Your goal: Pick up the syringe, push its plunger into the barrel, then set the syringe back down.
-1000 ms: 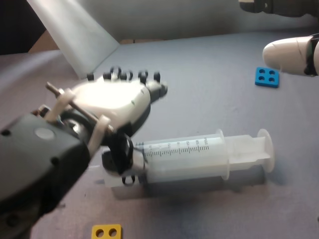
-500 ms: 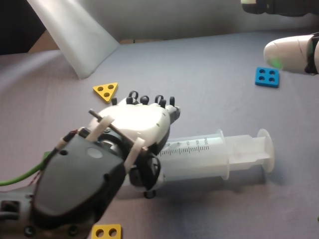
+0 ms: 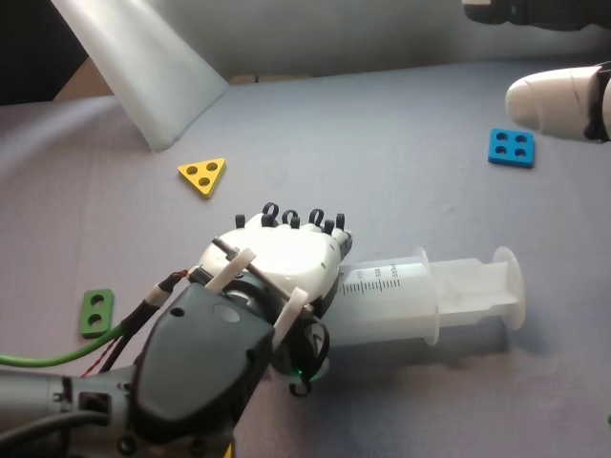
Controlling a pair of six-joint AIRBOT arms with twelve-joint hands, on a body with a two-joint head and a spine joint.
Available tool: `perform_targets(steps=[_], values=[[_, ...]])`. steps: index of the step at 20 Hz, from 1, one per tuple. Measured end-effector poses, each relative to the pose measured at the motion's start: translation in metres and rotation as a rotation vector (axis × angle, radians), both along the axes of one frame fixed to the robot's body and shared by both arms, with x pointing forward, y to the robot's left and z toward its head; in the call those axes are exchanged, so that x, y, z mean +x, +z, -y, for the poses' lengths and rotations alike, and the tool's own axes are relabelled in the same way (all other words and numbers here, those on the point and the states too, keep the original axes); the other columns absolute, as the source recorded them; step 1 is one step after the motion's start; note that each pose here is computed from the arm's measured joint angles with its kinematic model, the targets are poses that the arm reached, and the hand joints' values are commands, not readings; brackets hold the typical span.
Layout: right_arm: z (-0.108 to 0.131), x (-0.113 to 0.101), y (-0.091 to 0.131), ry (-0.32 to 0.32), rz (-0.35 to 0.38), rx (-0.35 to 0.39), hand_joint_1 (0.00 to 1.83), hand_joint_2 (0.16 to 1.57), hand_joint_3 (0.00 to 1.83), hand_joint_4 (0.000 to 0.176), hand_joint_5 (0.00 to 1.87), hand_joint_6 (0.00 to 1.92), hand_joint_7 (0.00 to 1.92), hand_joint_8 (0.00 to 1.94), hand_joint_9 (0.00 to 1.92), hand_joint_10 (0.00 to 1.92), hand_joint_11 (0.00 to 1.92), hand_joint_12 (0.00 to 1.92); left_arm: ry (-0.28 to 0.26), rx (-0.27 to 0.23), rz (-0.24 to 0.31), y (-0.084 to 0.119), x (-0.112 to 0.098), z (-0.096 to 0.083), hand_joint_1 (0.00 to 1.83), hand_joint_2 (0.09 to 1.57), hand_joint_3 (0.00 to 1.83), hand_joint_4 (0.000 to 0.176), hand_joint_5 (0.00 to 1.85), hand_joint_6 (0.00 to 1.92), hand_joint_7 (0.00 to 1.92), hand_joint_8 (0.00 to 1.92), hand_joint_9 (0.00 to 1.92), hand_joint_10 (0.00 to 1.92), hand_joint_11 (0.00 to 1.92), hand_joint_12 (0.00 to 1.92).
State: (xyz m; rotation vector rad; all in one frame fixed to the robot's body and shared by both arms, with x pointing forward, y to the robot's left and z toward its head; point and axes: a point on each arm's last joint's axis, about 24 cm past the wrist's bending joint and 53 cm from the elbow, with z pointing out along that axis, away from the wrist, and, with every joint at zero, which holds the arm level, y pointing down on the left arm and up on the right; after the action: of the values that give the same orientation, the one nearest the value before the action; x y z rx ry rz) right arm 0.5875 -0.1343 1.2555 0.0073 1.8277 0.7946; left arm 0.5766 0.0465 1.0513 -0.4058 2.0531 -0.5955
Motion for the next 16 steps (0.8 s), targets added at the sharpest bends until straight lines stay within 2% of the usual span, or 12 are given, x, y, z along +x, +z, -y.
perform_targets(steps=[2,4,7,13,16], values=[[0.0,0.0,-0.001,-0.004,-0.002,-0.002,0.0,1.4,0.0,0.0,0.17,0.0,0.14,0.0,0.08,0.0,0.0,0.13,0.004,0.003,0.002,-0.003,0.003,0.002,1.26,1.03,0.0,0.0,0.18,0.0,0.17,0.0,0.19,0.0,0.0,0.72],[-0.001,-0.001,-0.001,-0.003,-0.003,-0.003,0.0,1.4,0.0,0.0,0.15,0.0,0.12,0.0,0.07,0.0,0.0,0.1,0.003,0.003,0.0,-0.006,0.004,0.005,1.27,1.04,0.0,0.0,0.17,0.0,0.18,0.0,0.2,0.0,0.0,0.71],[-0.002,-0.002,-0.001,0.0,-0.004,-0.003,0.0,1.39,0.0,0.0,0.18,0.01,0.14,0.0,0.08,0.0,0.0,0.12,-0.008,0.002,-0.01,-0.013,0.002,0.01,1.24,1.04,0.0,0.0,0.19,0.01,0.2,0.01,0.21,0.01,0.01,0.76],[-0.001,-0.002,-0.002,-0.005,-0.006,-0.007,0.0,1.38,0.0,0.0,0.2,0.01,0.15,0.01,0.09,0.0,0.0,0.13,-0.003,0.008,0.004,-0.021,0.003,0.006,1.26,1.03,0.0,0.0,0.18,0.0,0.18,0.0,0.2,0.0,0.01,0.77],[-0.002,-0.004,-0.004,-0.014,-0.014,-0.014,0.0,1.37,0.0,0.0,0.21,0.01,0.17,0.0,0.1,0.01,0.0,0.2,0.002,0.008,0.005,-0.026,0.002,0.006,1.28,1.03,0.0,0.0,0.18,0.0,0.19,0.0,0.21,0.01,0.02,0.78]])
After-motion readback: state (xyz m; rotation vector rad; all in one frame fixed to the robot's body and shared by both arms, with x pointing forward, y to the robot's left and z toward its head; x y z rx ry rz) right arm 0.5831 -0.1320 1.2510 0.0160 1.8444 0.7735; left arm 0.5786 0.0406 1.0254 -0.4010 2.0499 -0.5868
